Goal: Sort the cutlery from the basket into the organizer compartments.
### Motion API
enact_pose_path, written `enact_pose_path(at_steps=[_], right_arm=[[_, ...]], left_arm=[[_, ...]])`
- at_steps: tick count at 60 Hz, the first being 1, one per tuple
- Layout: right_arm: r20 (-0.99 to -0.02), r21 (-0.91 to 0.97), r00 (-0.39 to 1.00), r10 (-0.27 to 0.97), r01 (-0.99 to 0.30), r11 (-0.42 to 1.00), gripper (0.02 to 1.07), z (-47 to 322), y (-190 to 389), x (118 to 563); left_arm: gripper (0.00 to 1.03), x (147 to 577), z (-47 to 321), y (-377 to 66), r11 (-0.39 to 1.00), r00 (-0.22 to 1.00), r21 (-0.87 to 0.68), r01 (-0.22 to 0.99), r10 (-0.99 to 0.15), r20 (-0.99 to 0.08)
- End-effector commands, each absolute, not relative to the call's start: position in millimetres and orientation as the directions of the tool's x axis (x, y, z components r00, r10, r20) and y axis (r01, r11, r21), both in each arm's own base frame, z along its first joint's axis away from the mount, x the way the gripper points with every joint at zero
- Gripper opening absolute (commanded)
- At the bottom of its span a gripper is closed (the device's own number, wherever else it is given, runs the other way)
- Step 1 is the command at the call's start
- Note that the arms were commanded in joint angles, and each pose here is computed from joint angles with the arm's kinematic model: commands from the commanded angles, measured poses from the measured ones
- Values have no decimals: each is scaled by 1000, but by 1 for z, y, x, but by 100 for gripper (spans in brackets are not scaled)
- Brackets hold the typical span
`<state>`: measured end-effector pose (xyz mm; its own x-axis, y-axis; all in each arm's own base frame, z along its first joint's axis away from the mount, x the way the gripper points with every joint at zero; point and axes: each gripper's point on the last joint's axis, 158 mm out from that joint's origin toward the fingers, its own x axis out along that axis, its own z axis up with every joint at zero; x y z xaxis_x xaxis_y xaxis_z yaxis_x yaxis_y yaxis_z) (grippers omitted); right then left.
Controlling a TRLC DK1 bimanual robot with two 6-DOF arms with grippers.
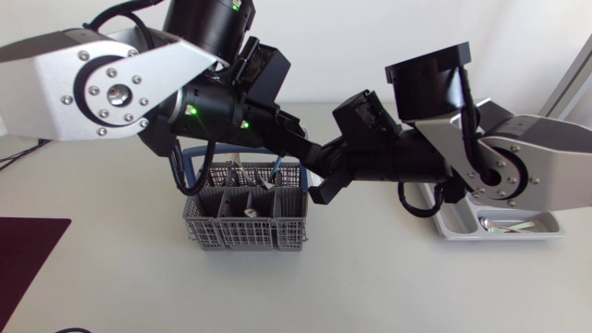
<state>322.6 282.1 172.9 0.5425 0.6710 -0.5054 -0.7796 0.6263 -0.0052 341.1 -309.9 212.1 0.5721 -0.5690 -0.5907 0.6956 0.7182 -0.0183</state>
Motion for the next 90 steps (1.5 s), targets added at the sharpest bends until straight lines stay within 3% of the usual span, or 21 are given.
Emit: enact_pose_path(at_steps=[1,9,19,25,32,46,54,72,90], right_arm=[[-520,30,500,692,-799,600,9,170,291,317],[-526,31,491,694,-805,593,9,167,291,314],[-535,27,480,695,-813,582,9,164,291,309],[-550,22,462,696,-825,565,9,161,292,303],[-568,16,448,691,-833,553,9,156,291,297],[-605,-26,441,663,-843,537,9,148,270,287],[-620,-32,439,650,-842,539,9,144,240,289],[-694,-81,454,558,-820,567,9,120,127,308],[-781,-106,408,472,-832,545,8,84,23,320]], left_arm=[[4,346,227,-315,727,585,-52,685,-591,-555],[5,344,229,-316,719,577,-62,693,-603,-551],[28,343,240,-319,714,585,-63,697,-617,-526],[50,347,255,-319,716,602,-62,695,-627,-495],[61,354,288,-314,728,642,-63,683,-639,-423],[63,364,351,-282,764,727,-30,644,-624,-286],[63,366,354,-262,774,754,71,629,-587,-294],[62,349,287,-219,678,727,310,666,-500,-470],[61,320,219,-207,513,642,409,755,-446,-624]])
